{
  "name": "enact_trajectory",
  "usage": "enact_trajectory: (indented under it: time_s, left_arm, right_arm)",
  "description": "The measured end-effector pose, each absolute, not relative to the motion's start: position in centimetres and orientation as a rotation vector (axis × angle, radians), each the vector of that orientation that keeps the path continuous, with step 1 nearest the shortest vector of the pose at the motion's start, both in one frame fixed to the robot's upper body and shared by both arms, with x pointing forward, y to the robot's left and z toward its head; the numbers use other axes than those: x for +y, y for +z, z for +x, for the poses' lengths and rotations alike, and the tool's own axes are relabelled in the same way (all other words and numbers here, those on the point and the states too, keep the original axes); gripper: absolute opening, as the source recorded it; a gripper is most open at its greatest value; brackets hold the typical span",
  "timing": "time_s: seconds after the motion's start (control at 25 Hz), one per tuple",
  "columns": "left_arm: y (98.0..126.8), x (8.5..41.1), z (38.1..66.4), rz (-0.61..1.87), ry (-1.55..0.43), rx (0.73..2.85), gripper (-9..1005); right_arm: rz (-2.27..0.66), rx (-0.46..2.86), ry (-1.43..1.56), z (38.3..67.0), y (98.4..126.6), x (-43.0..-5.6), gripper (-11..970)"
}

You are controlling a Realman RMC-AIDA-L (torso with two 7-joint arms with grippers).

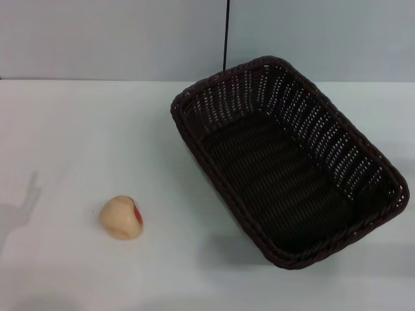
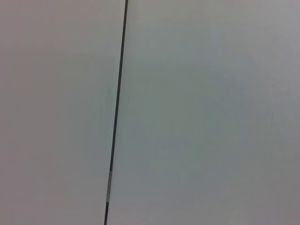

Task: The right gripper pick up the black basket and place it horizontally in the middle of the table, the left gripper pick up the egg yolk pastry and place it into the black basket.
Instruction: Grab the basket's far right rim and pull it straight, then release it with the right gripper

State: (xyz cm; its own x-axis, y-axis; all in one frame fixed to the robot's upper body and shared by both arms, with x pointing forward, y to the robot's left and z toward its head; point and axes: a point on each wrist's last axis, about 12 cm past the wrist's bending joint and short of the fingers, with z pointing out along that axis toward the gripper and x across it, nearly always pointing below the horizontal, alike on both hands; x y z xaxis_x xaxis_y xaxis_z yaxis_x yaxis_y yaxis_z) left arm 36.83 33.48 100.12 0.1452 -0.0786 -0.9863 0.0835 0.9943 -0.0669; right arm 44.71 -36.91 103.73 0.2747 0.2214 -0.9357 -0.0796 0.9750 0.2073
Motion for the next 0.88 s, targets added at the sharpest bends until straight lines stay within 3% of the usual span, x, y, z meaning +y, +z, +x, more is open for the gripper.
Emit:
enact_trajectory:
  time_s: [0.24,0.44,0.56,0.6,0.88]
  left_arm:
    - [100.2,33.7,36.9,0.003,-0.129,1.423,812]
    - [100.2,33.8,37.2,0.012,-0.129,1.422,812]
    - [100.3,33.8,37.2,0.013,-0.130,1.419,812]
    - [100.3,33.8,37.2,0.013,-0.130,1.418,812]
    - [100.3,33.6,37.3,0.013,-0.135,1.415,812]
  right_arm:
    - [-0.005,1.384,0.435,45.4,107.2,-40.8,615]
    - [-0.154,1.659,0.626,47.4,113.8,-43.2,604]
    - [-0.243,1.823,0.659,48.7,117.7,-42.8,597]
    - [-0.297,1.949,0.653,49.9,120.6,-42.1,594]
    - [-0.435,2.342,0.662,54.2,125.2,-38.3,578]
